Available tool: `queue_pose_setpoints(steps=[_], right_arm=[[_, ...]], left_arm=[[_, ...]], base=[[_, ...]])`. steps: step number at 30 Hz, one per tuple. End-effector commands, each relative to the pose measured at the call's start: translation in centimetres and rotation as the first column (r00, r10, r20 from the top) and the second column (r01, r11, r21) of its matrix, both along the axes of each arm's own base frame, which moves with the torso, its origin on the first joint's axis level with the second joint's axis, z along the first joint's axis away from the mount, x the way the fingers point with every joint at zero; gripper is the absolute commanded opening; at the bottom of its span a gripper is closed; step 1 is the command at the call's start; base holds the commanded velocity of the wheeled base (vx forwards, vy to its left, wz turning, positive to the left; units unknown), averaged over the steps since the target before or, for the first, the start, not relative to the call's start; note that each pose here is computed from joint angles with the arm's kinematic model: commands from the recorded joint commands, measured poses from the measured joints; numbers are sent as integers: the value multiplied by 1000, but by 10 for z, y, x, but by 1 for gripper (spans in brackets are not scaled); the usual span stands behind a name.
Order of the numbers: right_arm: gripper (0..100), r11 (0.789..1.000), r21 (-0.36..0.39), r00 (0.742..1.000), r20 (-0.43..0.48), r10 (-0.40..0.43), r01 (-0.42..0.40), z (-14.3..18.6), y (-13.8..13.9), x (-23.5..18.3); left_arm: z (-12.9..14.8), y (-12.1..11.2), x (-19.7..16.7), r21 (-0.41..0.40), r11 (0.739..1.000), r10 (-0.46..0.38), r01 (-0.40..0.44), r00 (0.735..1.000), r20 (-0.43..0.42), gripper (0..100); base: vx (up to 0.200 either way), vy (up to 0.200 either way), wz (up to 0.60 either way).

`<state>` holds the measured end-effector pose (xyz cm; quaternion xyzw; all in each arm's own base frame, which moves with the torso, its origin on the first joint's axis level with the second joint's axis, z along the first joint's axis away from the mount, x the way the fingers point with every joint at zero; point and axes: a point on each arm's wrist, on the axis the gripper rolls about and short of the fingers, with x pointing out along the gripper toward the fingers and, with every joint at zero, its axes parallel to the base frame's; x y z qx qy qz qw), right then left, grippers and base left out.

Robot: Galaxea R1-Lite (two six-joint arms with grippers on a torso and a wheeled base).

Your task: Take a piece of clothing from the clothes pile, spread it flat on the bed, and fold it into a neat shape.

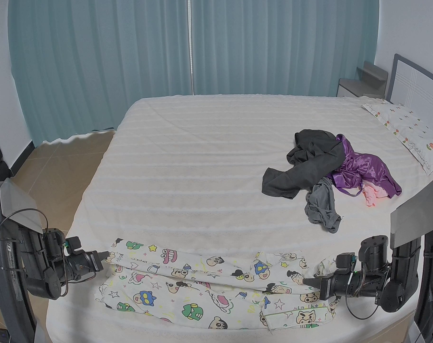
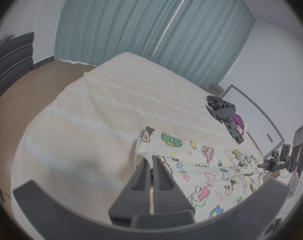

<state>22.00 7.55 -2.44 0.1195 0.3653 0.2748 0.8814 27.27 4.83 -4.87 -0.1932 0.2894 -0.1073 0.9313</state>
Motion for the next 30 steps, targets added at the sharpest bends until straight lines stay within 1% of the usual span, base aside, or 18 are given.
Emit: queue_pose_setpoints(steps=[1,6,7,8,9,12,15,17,21,23,24,26,28,29,30], right_arm=[[0,1000,-9,1000,-21,-3,3,-3,-2,-5],[0,999,-30,999,-42,9,-10,-8,-3,-8],[100,999,-46,998,-62,13,-16,-14,-4,-10],[100,999,-48,998,-69,13,-16,-15,-4,-10],[100,999,-48,997,-70,14,-18,-16,-3,-10],[100,999,-49,997,-76,10,-14,-14,-5,-13],[100,999,-49,997,-79,3,-7,-10,-8,-17],[100,999,-40,998,-54,-11,9,-4,-10,-16],[100,996,2,996,5,-84,84,14,-21,-11],[100,992,35,992,32,-124,122,24,-27,-9],[100,992,37,991,34,-126,125,24,-27,-9],[100,983,92,985,57,-164,158,38,-29,-9],[100,977,126,982,57,-182,174,44,-28,-10],[100,975,133,980,57,-190,181,45,-28,-10],[100,973,137,979,56,-194,185,45,-28,-10]], left_arm=[[-7,1,-5,-3,1000,-7,7,1000,-20,0],[-12,1,-6,8,1000,-18,18,999,-33,0],[-16,1,-7,16,1000,-26,26,999,-43,0],[-16,1,-8,16,1000,-25,26,999,-47,0],[-16,1,-10,15,1000,-25,26,998,-53,100],[-16,2,-12,11,1000,-17,18,998,-60,100],[-15,9,-15,2,1000,13,-13,998,-64,100],[-14,17,-17,-9,999,42,-43,997,-65,100],[-6,34,-22,-82,992,88,-92,995,-49,100],[3,43,-23,-149,980,127,-131,991,-37,100],[3,43,-23,-156,978,131,-135,991,-38,100],[19,51,-21,-280,939,196,-198,980,-35,100],[28,52,-21,-361,904,227,-229,973,-49,100],[31,52,-21,-392,887,240,-244,969,-60,100],[33,52,-21,-412,876,248,-252,967,-65,100]], base=[[0,0,0],[0,0,0],[0,0,0],[0,0,0],[0,0,0],[0,0,0],[0,0,0],[0,0,0],[0,0,0],[0,0,0],[0,0,0],[0,0,0],[0,0,0],[0,0,0],[0,0,0]])
